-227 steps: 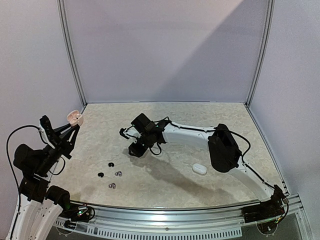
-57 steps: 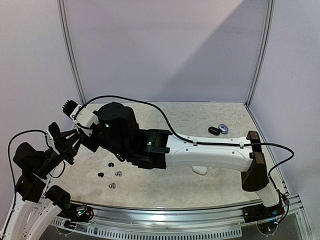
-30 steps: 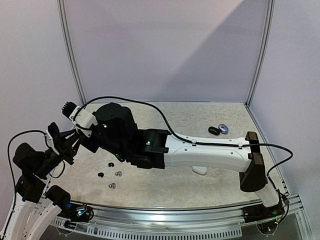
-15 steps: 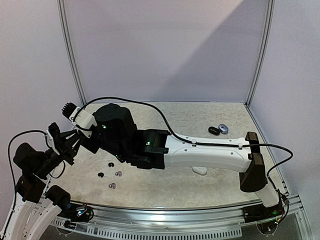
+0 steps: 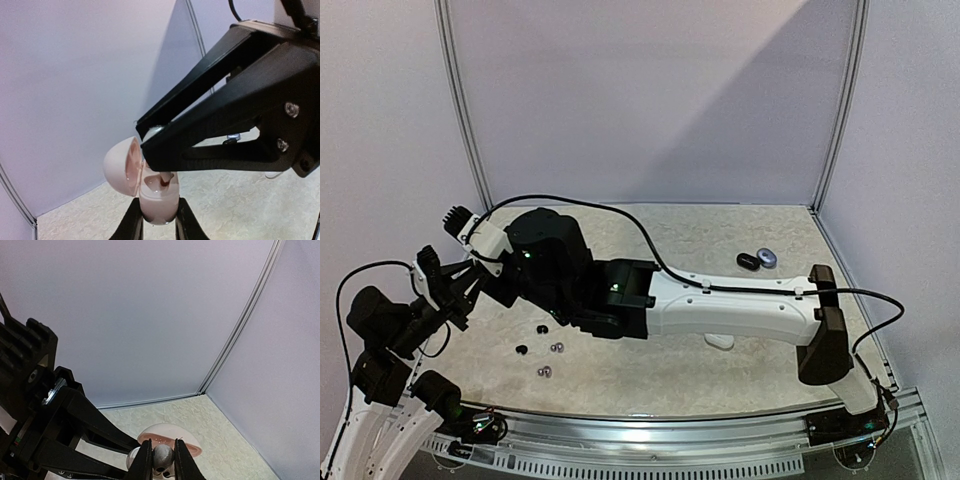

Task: Insert the wireless bluetooth earbuds into the charging case
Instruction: Insert the left earbud into the left side groove of the charging case, then close the charging case with the earbuds at the center of the board.

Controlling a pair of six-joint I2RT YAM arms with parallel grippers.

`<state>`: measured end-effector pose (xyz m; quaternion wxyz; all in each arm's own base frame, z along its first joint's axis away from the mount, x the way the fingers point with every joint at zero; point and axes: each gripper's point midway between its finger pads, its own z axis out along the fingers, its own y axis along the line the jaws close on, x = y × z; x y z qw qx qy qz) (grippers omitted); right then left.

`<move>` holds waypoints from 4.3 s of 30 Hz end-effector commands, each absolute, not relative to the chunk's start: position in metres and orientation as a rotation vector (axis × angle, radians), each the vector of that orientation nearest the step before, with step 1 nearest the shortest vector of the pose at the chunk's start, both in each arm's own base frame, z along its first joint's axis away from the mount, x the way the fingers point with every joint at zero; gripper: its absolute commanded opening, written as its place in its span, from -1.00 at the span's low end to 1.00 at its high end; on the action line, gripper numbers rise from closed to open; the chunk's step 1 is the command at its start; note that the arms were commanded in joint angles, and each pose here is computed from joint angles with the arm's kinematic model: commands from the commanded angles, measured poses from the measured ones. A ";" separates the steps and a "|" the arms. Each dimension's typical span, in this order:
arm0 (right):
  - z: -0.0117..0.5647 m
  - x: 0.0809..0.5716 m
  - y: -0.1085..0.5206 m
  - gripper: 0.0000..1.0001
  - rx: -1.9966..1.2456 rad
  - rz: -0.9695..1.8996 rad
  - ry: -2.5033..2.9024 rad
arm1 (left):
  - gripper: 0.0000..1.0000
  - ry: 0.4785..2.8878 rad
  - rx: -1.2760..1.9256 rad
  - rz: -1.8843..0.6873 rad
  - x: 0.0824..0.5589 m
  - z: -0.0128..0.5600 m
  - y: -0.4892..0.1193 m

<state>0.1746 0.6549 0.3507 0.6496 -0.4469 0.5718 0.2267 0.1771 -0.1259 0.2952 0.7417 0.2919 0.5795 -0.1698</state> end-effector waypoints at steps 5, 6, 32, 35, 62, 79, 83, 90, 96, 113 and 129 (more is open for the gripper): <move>0.314 0.180 0.663 -0.67 -1.069 0.468 1.348 | -1.00 1.235 0.626 -0.365 0.175 0.302 -0.124; 0.313 0.179 0.664 -0.66 -1.070 0.468 1.350 | -1.00 1.235 0.627 -0.366 0.174 0.301 -0.124; 0.314 0.181 0.668 -0.48 -1.061 0.470 1.337 | -1.00 1.235 0.616 -0.392 0.174 0.302 -0.125; 0.314 0.181 0.668 -0.41 -1.065 0.467 1.336 | -1.00 1.241 0.598 -0.397 0.175 0.303 -0.124; 0.324 0.178 0.672 -0.26 -1.066 0.495 1.315 | -1.00 1.196 0.626 -0.603 0.159 0.312 -0.142; 0.431 0.110 0.637 -0.12 -1.193 0.872 1.119 | -1.00 1.277 0.579 -0.517 0.174 0.299 -0.131; 0.457 0.104 0.616 -0.13 -1.172 0.947 1.127 | -1.00 1.254 0.642 -0.522 0.168 0.298 -0.137; 0.425 0.179 0.586 -0.52 -1.033 0.788 1.451 | -1.00 1.176 0.949 -0.637 0.126 0.303 -0.166; 0.385 0.163 0.594 -0.69 -1.218 0.860 1.509 | -1.00 1.136 1.209 -0.678 0.090 0.301 -0.177; 0.360 0.066 0.576 -0.79 -1.647 1.060 1.381 | -1.00 1.209 1.158 -0.594 0.114 0.312 -0.172; 0.381 0.074 0.572 0.98 -1.567 1.023 1.324 | -1.00 1.104 1.394 -0.436 0.096 0.288 -0.170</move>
